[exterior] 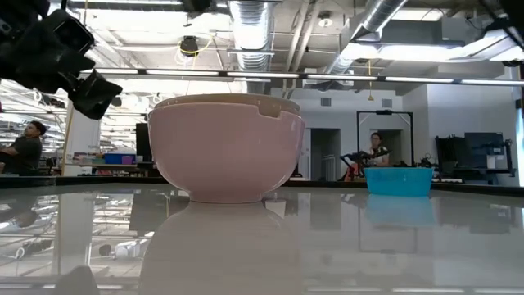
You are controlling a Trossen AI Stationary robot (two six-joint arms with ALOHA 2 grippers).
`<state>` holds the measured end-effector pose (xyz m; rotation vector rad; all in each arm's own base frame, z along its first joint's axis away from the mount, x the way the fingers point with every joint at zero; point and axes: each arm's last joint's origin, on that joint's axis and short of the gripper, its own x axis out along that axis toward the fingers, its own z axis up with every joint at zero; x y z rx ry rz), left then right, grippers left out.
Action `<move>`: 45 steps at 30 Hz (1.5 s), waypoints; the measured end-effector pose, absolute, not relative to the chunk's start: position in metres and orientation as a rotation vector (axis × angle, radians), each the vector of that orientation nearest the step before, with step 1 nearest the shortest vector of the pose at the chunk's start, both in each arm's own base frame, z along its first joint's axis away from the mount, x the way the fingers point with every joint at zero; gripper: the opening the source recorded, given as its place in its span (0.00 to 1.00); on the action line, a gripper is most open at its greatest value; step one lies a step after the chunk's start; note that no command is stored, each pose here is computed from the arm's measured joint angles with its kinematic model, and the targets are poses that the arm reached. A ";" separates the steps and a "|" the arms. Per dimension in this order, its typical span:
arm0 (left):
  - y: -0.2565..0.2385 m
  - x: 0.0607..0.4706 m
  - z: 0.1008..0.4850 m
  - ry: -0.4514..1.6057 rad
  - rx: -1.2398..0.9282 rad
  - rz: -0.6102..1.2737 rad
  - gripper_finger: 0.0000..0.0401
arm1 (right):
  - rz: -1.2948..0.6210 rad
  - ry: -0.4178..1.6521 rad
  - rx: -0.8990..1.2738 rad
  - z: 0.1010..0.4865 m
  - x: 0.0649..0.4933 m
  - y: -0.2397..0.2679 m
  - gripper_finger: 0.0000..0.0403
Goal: Nest bowls inside each other by size order
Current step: Stack the blue bowl on top of the gray bowl
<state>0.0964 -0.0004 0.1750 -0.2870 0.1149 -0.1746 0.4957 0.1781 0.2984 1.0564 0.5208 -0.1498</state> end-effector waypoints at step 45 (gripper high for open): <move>-0.015 0.094 0.168 0.256 -0.501 -0.254 0.59 | -0.377 0.485 1.161 0.200 0.515 0.235 0.40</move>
